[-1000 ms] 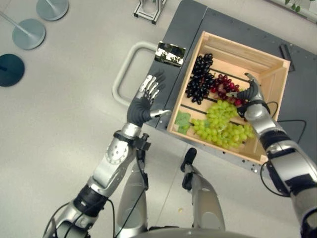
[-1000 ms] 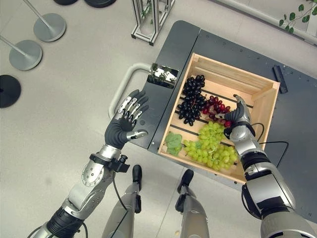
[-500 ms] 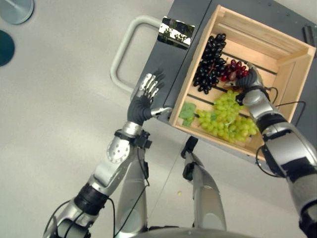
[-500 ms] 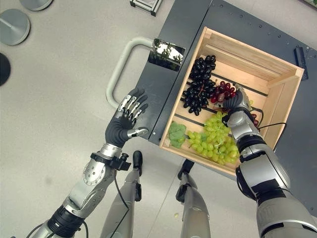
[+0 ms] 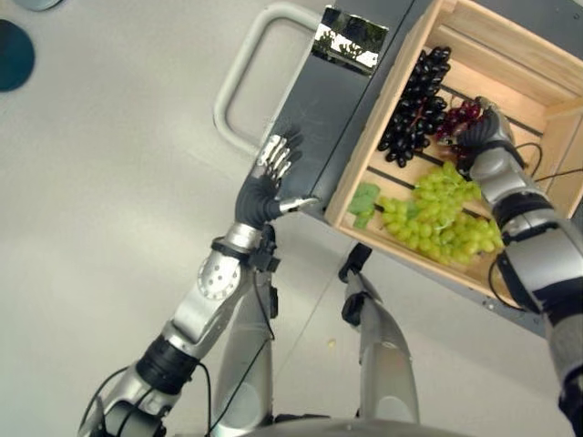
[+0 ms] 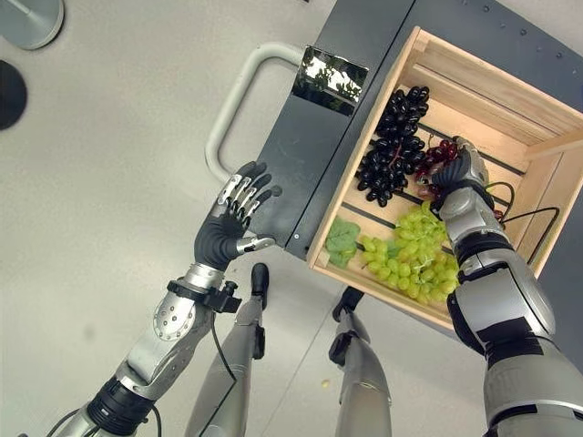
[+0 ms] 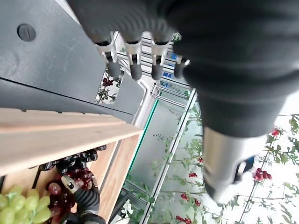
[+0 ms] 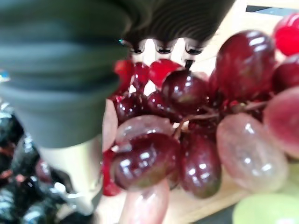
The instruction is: Pick up the fruits from the basket on one side to the basket on the other side
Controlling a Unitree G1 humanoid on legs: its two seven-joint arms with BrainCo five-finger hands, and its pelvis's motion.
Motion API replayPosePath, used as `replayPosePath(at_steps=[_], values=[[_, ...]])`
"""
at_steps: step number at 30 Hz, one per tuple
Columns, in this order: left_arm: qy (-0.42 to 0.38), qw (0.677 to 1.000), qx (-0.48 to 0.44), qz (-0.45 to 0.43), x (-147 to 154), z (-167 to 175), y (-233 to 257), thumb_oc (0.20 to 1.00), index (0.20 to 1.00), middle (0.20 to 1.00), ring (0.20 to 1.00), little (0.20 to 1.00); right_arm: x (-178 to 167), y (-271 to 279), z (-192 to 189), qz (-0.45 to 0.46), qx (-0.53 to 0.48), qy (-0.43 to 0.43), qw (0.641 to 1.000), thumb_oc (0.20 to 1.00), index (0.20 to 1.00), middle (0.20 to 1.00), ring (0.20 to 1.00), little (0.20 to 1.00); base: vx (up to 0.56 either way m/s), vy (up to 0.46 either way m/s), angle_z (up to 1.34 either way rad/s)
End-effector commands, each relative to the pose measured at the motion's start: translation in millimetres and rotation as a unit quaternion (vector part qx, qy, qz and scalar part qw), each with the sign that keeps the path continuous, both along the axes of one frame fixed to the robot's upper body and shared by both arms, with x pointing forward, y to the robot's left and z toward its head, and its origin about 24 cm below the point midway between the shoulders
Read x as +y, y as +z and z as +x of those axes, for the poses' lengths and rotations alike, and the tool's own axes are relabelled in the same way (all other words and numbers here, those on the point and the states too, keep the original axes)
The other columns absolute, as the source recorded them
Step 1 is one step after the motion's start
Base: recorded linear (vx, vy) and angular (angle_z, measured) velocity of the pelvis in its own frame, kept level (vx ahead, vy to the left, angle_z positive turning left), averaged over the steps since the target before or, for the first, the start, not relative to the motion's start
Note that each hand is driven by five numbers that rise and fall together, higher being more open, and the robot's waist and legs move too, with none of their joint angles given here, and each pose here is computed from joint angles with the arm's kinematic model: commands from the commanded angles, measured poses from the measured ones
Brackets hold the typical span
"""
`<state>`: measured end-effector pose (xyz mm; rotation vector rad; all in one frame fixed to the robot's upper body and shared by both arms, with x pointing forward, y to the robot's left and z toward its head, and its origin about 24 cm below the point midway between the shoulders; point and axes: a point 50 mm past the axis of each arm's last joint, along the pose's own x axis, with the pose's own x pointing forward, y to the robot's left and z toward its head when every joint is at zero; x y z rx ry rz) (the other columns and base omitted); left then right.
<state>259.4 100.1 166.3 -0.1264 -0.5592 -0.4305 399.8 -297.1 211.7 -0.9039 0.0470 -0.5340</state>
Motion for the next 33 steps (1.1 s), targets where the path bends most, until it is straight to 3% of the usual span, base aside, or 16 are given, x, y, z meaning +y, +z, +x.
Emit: replayPosePath(at_steps=[1, 24, 33], values=[[-0.02, 0.997, -0.079, -0.013, -4.8, -21.9, 25.1, 1.0, 1.0, 1.0, 1.0, 1.0, -29.3, 35.4, -11.3, -0.085, 0.008, -0.05, 0.995, 1.0, 1.0, 1.0, 1.0, 1.0, 0.0, 0.0, 0.0], [-0.023, 0.997, -0.076, -0.007, -7.3, -19.0, 27.2, 1.0, 1.0, 1.0, 1.0, 1.0, -67.3, -18.7, -35.7, -0.12, 0.195, -0.113, 0.967, 1.0, 1.0, 1.0, 1.0, 1.0, 0.0, 0.0, 0.0], [-0.031, 0.997, -0.071, -0.003, -9.4, -18.7, 26.6, 1.0, 1.0, 1.0, 1.0, 1.0, -76.9, -27.8, -43.8, -0.112, 0.218, -0.125, 0.961, 1.0, 1.0, 1.0, 1.0, 1.0, 0.0, 0.001, 0.0]])
